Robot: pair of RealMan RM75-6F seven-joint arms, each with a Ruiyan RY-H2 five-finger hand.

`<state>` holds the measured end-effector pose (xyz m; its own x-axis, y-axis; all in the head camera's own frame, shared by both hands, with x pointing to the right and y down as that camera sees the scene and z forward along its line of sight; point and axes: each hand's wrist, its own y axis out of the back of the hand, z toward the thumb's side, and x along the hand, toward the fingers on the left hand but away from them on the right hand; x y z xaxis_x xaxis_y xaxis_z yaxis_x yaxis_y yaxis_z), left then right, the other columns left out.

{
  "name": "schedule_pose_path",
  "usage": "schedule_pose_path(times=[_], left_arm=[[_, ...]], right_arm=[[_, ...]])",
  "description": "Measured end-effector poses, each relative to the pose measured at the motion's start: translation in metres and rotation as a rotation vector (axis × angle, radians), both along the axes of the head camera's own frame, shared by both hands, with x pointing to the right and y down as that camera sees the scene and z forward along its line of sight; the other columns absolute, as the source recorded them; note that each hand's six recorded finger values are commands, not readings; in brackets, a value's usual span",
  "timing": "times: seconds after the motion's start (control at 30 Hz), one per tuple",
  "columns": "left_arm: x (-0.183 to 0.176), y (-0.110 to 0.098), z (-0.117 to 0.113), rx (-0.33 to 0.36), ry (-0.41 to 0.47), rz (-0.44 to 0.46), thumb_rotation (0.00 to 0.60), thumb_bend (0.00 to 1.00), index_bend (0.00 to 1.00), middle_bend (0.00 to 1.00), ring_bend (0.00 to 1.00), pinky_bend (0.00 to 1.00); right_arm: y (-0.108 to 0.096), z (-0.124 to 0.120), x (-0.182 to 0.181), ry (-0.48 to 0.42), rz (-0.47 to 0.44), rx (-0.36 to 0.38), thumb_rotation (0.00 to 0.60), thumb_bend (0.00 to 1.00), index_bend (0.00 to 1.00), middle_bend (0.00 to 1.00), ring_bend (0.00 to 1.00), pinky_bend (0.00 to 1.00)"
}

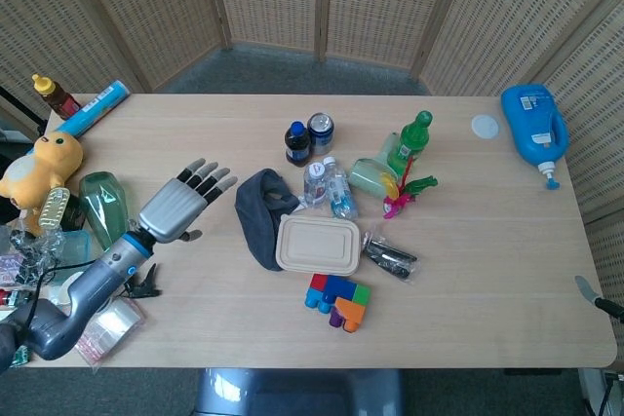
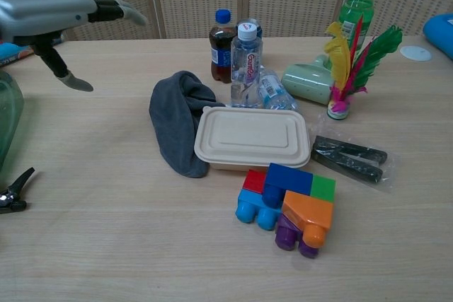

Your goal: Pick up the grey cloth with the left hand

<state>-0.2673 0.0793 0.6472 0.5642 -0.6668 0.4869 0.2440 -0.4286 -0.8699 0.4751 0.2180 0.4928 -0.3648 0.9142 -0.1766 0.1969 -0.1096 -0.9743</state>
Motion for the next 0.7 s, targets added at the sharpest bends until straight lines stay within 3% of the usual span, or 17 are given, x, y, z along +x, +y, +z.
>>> schedule_pose_path(times=[0.37, 0.7], left_arm=[[0.055, -0.027, 0.066, -0.029, -0.082, 0.149, 0.6, 0.0, 0.0, 0.0, 0.0, 0.0], [0.099, -0.03, 0.111, -0.07, -0.106, 0.169, 0.6, 0.0, 0.0, 0.0, 0.0, 0.0]], right_arm=[[-0.001, 0.003, 0.009, 0.013, 0.027, -0.009, 0.524, 0.0, 0.0, 0.0, 0.0, 0.0], [-0.001, 0.002, 0.02, 0.008, 0.066, -0.01, 0.53, 0.0, 0.0, 0.0, 0.0, 0.0]])
